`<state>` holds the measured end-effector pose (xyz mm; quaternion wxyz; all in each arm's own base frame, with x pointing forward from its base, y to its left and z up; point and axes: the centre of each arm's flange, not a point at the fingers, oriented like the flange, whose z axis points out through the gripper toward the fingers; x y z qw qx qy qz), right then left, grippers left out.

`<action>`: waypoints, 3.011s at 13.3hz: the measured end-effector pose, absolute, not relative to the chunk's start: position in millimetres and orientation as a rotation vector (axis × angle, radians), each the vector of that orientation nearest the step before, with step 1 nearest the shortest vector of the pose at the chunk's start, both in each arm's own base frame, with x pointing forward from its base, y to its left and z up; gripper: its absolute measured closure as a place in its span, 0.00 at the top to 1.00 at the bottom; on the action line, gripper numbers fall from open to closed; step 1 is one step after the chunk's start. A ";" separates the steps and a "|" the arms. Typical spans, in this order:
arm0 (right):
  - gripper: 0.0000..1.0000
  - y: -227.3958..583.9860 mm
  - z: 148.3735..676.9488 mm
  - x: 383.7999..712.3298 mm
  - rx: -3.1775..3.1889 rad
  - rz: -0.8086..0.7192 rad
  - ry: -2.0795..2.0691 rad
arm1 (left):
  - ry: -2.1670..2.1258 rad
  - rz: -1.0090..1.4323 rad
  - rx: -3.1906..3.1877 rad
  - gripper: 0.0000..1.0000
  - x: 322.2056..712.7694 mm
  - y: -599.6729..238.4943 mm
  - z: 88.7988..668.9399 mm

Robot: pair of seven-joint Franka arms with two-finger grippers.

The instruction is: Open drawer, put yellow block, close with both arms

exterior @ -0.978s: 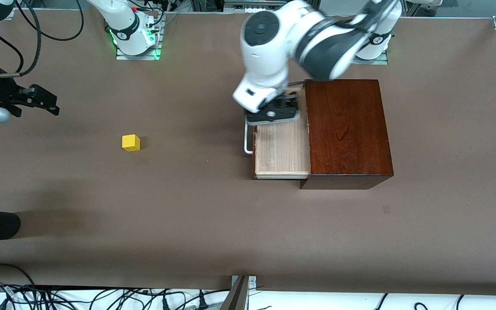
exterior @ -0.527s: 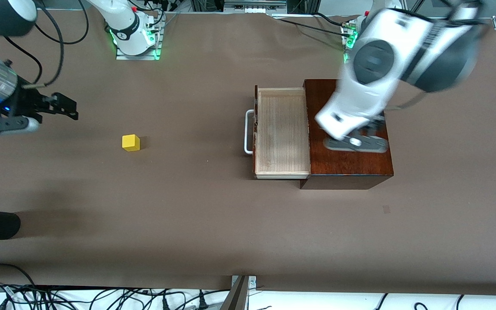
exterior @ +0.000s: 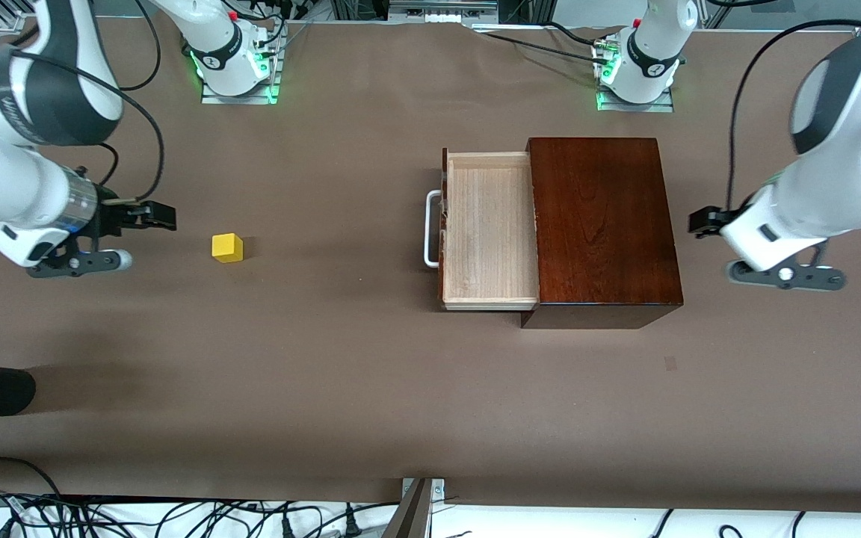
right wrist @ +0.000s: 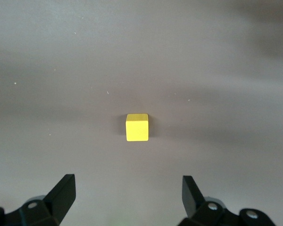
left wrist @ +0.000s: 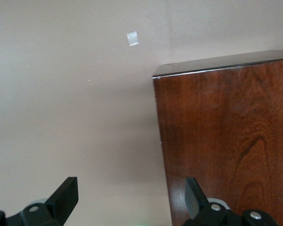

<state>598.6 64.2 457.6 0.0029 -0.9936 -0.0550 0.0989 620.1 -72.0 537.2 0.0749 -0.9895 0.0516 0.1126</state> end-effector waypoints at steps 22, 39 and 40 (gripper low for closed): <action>1.00 58.7 226.1 517.2 -3.128 0.048 -0.164 | -0.028 0.014 -3.064 1.00 552.6 1.1 591.6; 0.56 108.9 252.6 531.8 -3.086 -0.023 -0.365 | 0.113 0.084 -3.128 1.00 555.6 -60.6 613.3; 0.56 120.7 264.3 537.4 -3.077 -0.024 -0.399 | 0.125 0.086 -3.127 1.00 553.7 -69.5 616.1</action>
